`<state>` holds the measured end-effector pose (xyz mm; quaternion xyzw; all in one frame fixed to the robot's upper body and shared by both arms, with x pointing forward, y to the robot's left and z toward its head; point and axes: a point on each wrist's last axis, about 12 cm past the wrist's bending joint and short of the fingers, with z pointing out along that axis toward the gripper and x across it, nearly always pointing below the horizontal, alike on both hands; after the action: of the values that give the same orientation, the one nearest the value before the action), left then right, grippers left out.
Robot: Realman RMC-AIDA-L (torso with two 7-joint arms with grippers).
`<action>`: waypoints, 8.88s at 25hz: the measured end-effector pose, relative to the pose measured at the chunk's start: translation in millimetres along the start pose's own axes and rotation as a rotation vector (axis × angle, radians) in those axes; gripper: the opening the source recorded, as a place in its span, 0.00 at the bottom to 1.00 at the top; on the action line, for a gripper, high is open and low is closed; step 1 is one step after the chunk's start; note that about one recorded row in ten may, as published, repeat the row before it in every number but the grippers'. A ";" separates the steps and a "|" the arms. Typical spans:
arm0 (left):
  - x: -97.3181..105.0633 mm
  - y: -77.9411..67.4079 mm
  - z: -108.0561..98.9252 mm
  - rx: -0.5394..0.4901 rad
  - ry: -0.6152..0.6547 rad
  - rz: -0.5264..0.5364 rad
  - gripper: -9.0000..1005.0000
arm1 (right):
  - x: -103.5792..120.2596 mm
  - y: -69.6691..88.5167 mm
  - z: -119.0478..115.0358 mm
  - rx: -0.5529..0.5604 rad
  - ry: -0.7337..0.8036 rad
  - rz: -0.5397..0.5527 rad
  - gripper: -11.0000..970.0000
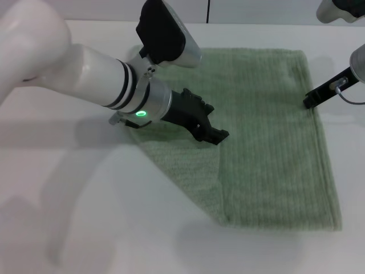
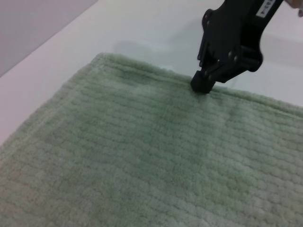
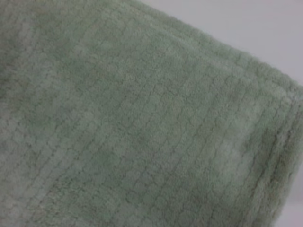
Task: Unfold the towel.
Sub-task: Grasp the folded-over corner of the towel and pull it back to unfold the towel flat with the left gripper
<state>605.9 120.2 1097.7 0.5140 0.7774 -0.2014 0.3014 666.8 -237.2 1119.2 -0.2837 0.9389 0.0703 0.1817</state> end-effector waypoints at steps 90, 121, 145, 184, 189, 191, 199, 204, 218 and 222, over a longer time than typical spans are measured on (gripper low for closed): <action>-7.0 -6.1 -5.2 0.015 -0.021 -0.014 0.09 | -0.8 0.5 1.1 0.007 -0.007 -0.015 0.01; 12.8 3.7 -66.5 0.029 -0.042 -0.056 0.07 | 1.9 -0.5 2.8 0.008 -0.002 -0.022 0.02; 32.3 0.2 -77.3 0.069 0.021 -0.092 0.07 | 0.9 -0.3 2.6 0.009 -0.004 -0.023 0.02; 56.3 -13.3 -101.7 0.132 0.026 -0.146 0.07 | -0.9 -1.7 1.7 0.018 -0.010 -0.026 0.03; 60.8 -13.4 -106.2 0.131 0.020 -0.155 0.07 | -0.8 -1.7 1.8 0.018 -0.009 -0.026 0.03; 61.6 -13.7 -107.4 0.132 0.018 -0.155 0.07 | -0.9 -1.7 1.7 0.018 -0.009 -0.026 0.03; 65.8 -16.2 -109.0 0.157 0.026 -0.166 0.07 | -0.9 -1.7 1.7 0.018 -0.009 -0.026 0.03; 69.7 -18.6 -108.2 0.182 0.041 -0.177 0.07 | -1.1 -2.0 1.7 0.020 -0.011 -0.027 0.03; 76.0 -15.1 -107.1 0.182 0.063 -0.203 0.08 | -2.4 -2.0 1.3 0.023 -0.014 -0.040 0.03; 76.6 -11.9 -110.3 0.178 0.051 -0.221 0.08 | -2.7 -1.9 1.3 0.023 -0.015 -0.042 0.03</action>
<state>544.0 236.2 1127.3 0.4548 0.8158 -0.2883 0.2110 670.3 -237.1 1118.9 -0.3005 0.9322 0.0577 0.1933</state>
